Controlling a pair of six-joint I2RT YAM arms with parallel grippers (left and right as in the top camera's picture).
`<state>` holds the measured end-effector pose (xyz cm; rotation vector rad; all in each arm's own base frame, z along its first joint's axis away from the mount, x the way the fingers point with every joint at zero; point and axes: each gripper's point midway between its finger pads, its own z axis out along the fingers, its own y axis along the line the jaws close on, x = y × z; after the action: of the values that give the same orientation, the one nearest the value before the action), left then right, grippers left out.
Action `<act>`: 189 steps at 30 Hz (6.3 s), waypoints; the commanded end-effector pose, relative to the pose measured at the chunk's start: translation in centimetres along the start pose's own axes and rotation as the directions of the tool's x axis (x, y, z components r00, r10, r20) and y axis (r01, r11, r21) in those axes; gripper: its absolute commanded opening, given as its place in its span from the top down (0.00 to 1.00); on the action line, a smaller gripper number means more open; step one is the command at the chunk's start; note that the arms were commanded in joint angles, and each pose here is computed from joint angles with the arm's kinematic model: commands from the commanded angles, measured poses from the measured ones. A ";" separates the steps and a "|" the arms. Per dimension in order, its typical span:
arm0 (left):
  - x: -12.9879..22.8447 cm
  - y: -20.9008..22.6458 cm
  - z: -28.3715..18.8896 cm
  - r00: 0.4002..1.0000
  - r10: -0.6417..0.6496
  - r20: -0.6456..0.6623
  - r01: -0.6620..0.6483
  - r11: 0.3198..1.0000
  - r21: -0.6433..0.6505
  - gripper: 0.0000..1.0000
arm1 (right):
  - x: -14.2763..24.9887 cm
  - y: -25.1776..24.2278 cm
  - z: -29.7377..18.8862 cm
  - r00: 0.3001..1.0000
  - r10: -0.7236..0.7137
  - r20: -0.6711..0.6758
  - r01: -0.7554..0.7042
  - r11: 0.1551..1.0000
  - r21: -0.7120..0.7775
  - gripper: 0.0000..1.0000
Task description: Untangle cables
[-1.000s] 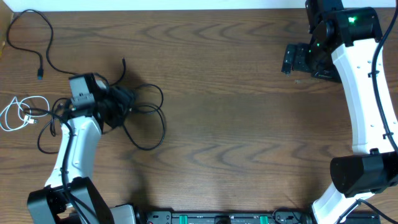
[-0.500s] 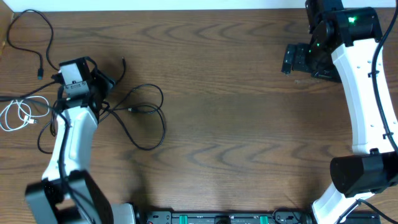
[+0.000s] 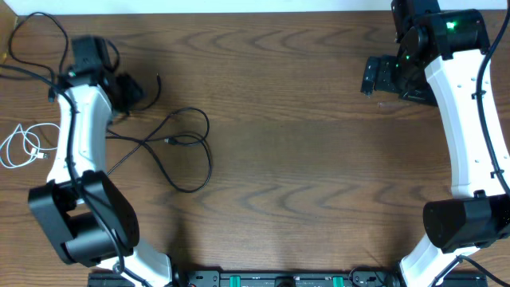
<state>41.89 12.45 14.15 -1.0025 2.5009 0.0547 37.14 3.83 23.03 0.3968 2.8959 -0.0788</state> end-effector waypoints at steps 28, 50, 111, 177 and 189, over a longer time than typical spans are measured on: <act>9.7 6.1 11.4 0.848 -0.378 -0.370 0.256 0.905 -0.339 0.12 | -0.4 -0.3 -0.6 1.000 -0.001 0.025 0.001 1.000 0.006 0.01; 10.2 13.7 9.8 0.712 -0.598 -0.368 0.389 0.772 -0.503 0.92 | -0.4 -0.3 -0.6 1.000 -0.001 0.025 0.001 1.000 0.006 0.01; -3.1 19.6 -1.1 0.803 -0.594 0.046 0.592 0.789 -0.165 0.32 | -0.4 -0.3 -0.6 1.000 -0.001 0.025 0.001 1.000 0.006 0.01; 1.1 16.6 7.8 0.968 0.102 -0.228 -0.070 0.987 0.147 0.92 | -0.4 -0.3 -0.6 1.000 -0.001 0.025 0.001 1.000 0.006 0.01; 5.7 12.5 6.7 0.907 0.102 -0.408 -0.039 0.986 0.160 0.93 | -0.4 -0.3 -0.6 1.000 -0.001 0.025 0.001 1.000 0.006 0.01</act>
<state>32.26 20.71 3.90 -0.9318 2.8585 -0.3196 37.13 3.83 23.03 0.3968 2.8963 -0.0790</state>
